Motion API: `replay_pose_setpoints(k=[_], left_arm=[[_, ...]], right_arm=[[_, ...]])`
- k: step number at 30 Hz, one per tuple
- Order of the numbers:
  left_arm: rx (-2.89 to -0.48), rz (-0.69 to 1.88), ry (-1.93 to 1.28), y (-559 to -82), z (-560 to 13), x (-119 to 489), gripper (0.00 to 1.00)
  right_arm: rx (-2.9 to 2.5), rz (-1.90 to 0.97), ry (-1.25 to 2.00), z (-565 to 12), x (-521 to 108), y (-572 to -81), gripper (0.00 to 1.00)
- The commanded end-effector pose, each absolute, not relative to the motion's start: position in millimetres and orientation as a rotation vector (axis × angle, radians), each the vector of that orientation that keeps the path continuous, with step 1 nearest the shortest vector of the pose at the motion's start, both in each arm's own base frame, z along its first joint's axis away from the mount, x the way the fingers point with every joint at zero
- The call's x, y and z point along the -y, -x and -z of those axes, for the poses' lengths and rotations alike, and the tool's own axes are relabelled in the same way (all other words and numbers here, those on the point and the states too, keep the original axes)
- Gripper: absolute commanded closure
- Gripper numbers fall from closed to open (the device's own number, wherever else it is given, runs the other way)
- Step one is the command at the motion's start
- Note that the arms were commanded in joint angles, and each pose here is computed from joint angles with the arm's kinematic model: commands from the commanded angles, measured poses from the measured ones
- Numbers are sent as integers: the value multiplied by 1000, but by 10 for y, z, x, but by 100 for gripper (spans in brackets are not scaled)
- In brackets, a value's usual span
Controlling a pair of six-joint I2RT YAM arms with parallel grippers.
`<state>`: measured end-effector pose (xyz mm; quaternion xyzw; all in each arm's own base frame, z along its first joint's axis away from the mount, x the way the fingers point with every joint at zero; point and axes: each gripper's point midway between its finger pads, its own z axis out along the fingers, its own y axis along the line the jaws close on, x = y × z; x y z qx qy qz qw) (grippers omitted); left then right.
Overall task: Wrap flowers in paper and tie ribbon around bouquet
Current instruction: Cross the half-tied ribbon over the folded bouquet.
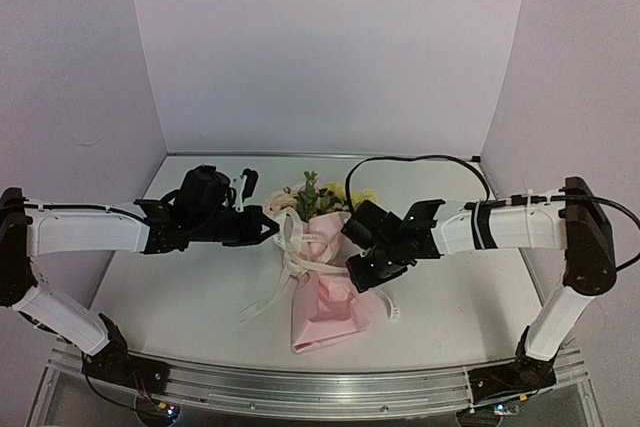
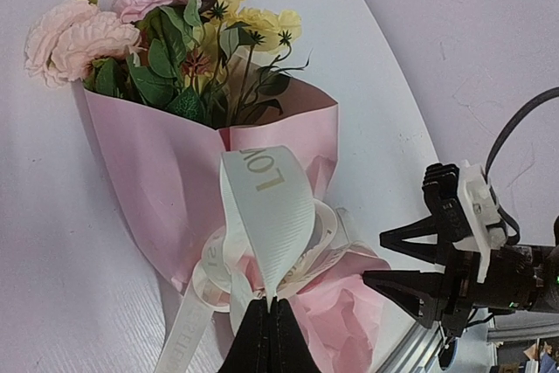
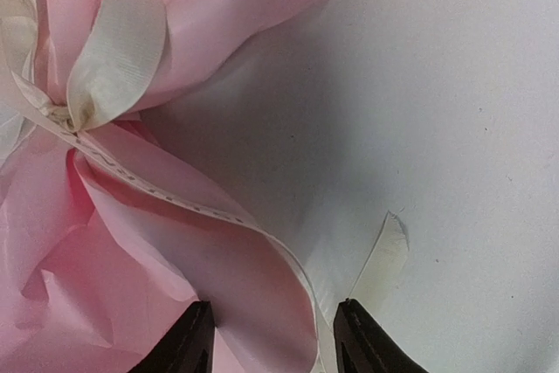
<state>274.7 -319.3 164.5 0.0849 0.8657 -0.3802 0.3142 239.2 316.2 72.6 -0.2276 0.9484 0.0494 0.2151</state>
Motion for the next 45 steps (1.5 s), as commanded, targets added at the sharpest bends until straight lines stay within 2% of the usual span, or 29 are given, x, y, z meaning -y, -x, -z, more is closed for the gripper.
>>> replay_pose_setpoints(k=[1, 21, 27, 32, 38, 45], left_arm=[[-2219, 1035, -219, -2798, -1906, 3218, 100], [-2210, 1055, -250, -2789, -1939, 3267, 100], [-2209, 1058, -252, -2789, -1948, 3274, 100], [-2212, 1066, -264, -2777, -1938, 3288, 100], [-2188, 1108, -331, -2701, -1999, 3333, 100], [-2191, 1132, -383, -2581, -1977, 3305, 100]], right_arm=[[-2578, -236, 552, -900, -3266, -2492, 50], [-2660, -258, 483, -560, -3202, -2535, 61], [-2663, -254, 469, -524, -3183, -2548, 73], [-2633, -263, 436, -657, -3173, -2592, 100], [-2582, -401, 423, -1091, -3344, -2566, 100], [-2593, -599, 416, -1353, -3867, -2464, 100]])
